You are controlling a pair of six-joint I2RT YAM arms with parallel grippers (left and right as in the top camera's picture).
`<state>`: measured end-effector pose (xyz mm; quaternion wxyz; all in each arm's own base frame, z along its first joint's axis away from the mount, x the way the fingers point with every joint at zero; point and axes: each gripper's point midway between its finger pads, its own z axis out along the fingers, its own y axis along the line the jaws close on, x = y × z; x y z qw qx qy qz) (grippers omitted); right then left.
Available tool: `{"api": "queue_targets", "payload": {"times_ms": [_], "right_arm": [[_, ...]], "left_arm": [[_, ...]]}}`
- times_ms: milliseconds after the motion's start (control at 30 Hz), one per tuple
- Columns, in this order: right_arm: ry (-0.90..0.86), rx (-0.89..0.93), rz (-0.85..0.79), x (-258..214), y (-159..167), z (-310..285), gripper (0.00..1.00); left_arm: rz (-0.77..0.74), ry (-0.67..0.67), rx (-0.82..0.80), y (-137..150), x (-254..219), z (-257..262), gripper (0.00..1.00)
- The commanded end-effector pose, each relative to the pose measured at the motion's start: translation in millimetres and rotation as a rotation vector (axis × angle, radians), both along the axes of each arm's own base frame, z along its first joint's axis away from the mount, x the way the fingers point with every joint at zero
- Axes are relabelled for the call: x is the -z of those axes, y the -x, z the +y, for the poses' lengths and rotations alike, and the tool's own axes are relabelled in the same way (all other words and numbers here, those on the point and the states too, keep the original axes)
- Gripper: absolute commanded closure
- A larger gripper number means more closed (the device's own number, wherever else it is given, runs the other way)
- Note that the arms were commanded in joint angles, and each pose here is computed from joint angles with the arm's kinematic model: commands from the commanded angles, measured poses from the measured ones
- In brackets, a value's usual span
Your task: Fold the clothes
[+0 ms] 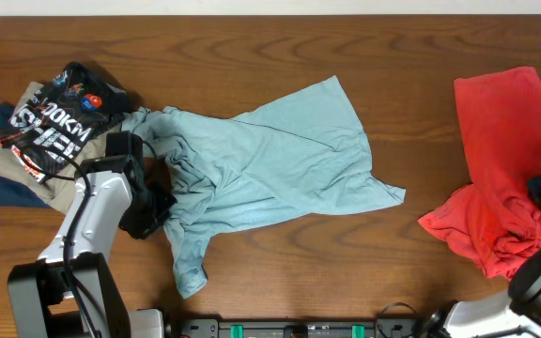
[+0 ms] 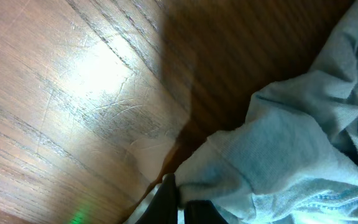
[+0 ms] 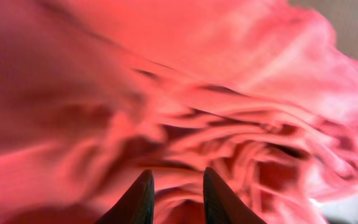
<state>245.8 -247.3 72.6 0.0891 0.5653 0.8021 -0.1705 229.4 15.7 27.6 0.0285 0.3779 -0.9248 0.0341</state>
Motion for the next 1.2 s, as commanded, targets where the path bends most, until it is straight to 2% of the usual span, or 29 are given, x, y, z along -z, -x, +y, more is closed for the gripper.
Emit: {"api": "queue_targets", "payload": {"times_ms": [0,67,167,233,267,300,333,467,600,800,1000,1167], "right_arm": [[-0.196,-0.324,-0.212,-12.1,-54.3,42.5,0.74],[-0.301,-0.546,-0.341,-18.4,-86.3,77.0,0.71],[-0.357,-0.727,-0.386,-20.5,-107.5,114.2,0.71],[-0.349,-0.815,-0.372,-17.9,-116.0,129.0,0.77],[-0.334,-0.853,-0.359,-15.1,-121.7,135.2,0.84],[-0.31,-0.871,-0.343,-11.2,-127.3,138.2,0.95],[-0.28,-0.884,-0.325,-7.2,-132.6,138.5,0.99],[-0.152,-0.875,-0.238,14.4,-149.6,128.6,0.99],[-0.141,-0.879,-0.196,44.0,-158.6,126.8,0.99],[-0.095,-0.789,-0.1,85.3,-153.7,101.4,0.99],[0.18,-0.47,0.119,77.3,-108.3,20.9,0.98],[0.272,-0.267,0.216,65.6,-62.2,-29.8,0.92]], "left_arm": [[0.004,0.004,0.008,1.9,0.5,-1.3,0.94],[0.004,0.004,0.008,1.9,0.5,-1.3,0.94],[0.005,0.004,0.008,2.1,0.5,-1.3,0.94],[0.005,0.004,0.008,2.1,0.5,-1.3,0.94],[0.005,0.004,0.008,2.0,0.5,-1.4,0.94],[0.005,0.004,0.008,2.0,0.5,-1.4,0.94],[0.005,0.004,0.008,2.0,0.5,-1.3,0.94],[0.005,0.004,0.008,2.0,0.5,-1.3,0.94],[0.004,0.004,0.008,1.9,0.5,-1.3,0.94],[0.005,0.004,0.008,2.0,0.5,-1.3,0.94],[0.005,0.004,0.008,2.1,0.5,-1.4,0.94],[0.005,0.004,0.008,2.0,0.5,-1.4,0.94]]}}
